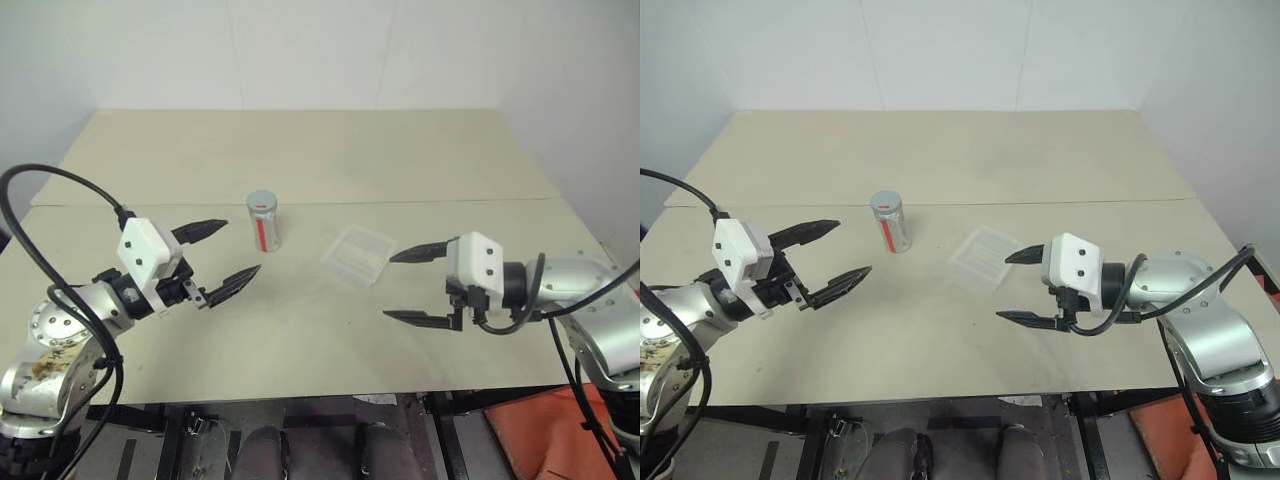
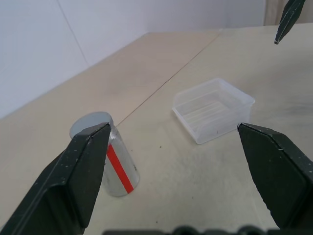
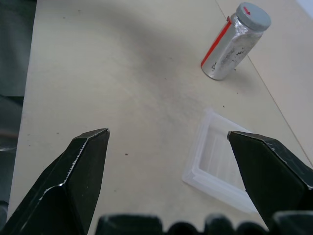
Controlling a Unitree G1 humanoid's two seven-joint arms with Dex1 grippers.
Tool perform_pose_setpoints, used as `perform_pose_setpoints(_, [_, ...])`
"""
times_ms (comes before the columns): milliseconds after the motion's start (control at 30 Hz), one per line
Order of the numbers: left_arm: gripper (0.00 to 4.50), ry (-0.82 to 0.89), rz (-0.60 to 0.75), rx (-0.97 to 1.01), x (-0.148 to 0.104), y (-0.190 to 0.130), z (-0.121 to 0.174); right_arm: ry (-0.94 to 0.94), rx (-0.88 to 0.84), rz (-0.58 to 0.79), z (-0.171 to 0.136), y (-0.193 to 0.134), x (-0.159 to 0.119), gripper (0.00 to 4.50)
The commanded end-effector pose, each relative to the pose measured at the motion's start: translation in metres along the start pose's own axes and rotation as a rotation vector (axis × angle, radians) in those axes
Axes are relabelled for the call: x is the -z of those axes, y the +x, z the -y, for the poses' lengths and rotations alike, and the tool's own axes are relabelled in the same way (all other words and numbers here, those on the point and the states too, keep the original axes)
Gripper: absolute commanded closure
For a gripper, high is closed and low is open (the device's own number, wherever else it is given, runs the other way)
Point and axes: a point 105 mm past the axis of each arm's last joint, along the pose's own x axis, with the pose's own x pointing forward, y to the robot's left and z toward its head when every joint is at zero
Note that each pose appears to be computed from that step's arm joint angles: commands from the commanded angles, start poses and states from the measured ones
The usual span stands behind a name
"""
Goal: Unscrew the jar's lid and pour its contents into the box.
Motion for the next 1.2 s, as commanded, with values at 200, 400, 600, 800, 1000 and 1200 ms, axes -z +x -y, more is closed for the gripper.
perform_pose_setpoints(200, [0.0, 0.05, 0.041, 0.035, -0.015, 0.0, 0.005, -0.028, 0.062, 0.002, 0.009, -0.017, -0.007, 0.02])
perform_pose_setpoints(400, [0.0, 0.043, -0.013, -0.1, -0.004, 0.005, -0.013, -0.019, 0.113, 0.02, 0.02, -0.02, -0.007, 0.02])
perform_pose_setpoints(600, [0.0, -0.043, -0.124, -0.38, 0.034, 0.036, -0.02, -0.056, 0.17, -0.034, 0.033, -0.023, 0.001, 0.02])
perform_pose_setpoints(800, [0.0, -0.18, -0.136, -0.539, 0.054, 0.052, -0.003, -0.093, 0.163, -0.04, 0.033, -0.021, -0.002, 0.02])
perform_pose_setpoints(1000, [0.0, -0.24, -0.12, -0.672, 0.064, 0.063, -0.011, -0.12, 0.174, -0.063, 0.035, -0.026, -0.002, 0.02])
perform_pose_setpoints(1200, [0.0, -0.265, -0.067, -0.653, 0.069, 0.08, -0.016, -0.137, 0.156, -0.054, 0.031, -0.026, -0.007, 0.02])
